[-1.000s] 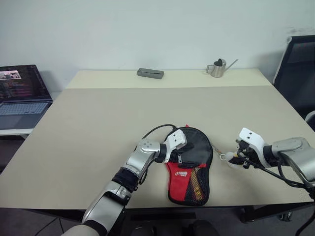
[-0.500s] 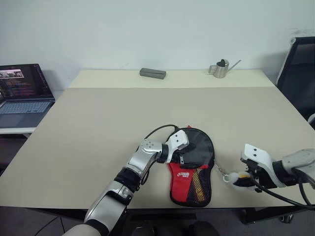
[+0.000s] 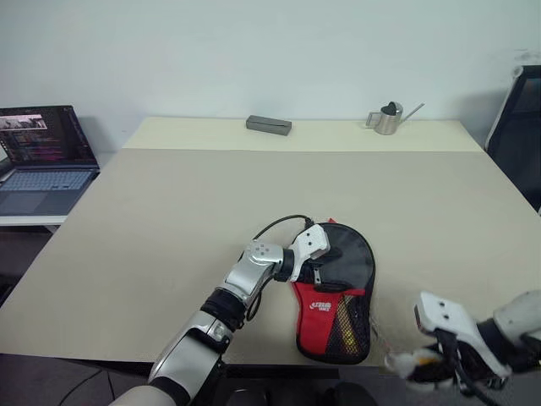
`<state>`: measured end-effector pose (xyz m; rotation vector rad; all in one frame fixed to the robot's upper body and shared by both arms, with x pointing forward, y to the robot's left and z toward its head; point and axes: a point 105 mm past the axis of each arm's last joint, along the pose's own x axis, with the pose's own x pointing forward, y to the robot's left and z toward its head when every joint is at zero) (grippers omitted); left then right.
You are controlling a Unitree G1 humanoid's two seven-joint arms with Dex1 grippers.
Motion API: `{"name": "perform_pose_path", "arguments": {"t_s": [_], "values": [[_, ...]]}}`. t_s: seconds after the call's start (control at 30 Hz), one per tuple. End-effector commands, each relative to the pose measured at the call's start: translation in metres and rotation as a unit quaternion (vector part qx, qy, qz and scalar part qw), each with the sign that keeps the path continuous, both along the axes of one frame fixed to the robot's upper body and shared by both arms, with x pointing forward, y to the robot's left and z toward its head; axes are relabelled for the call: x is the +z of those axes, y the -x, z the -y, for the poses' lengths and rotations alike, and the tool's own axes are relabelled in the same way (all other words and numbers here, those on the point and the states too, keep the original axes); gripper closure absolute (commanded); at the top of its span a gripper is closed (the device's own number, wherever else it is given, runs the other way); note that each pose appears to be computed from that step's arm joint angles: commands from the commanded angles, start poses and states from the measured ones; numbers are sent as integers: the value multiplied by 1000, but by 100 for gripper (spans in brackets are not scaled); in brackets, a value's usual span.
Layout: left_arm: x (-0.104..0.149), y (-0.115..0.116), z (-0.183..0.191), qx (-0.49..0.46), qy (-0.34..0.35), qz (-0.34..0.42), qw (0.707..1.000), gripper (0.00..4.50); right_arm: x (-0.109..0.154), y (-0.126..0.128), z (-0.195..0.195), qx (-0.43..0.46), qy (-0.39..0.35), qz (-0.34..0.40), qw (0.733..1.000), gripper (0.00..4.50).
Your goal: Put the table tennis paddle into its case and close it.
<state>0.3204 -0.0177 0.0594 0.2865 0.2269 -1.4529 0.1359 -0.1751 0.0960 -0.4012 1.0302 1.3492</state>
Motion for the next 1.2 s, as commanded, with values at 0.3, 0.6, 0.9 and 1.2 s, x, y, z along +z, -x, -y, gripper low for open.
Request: {"name": "perform_pose_path", "arguments": {"t_s": [0.3,0.6,0.9,1.2], "values": [[-73,13,-35,51,-106,-97,988,0,14,30,-26,73,-42,-27,996,419],[-73,13,-34,52,-106,-96,988,0,18,40,-39,106,-62,-35,992,419],[-72,13,-31,51,-104,-95,989,0,14,28,-41,98,-57,-2,994,346],[-72,12,-28,50,-102,-93,989,0,32,13,-47,107,-107,41,988,182]]}}
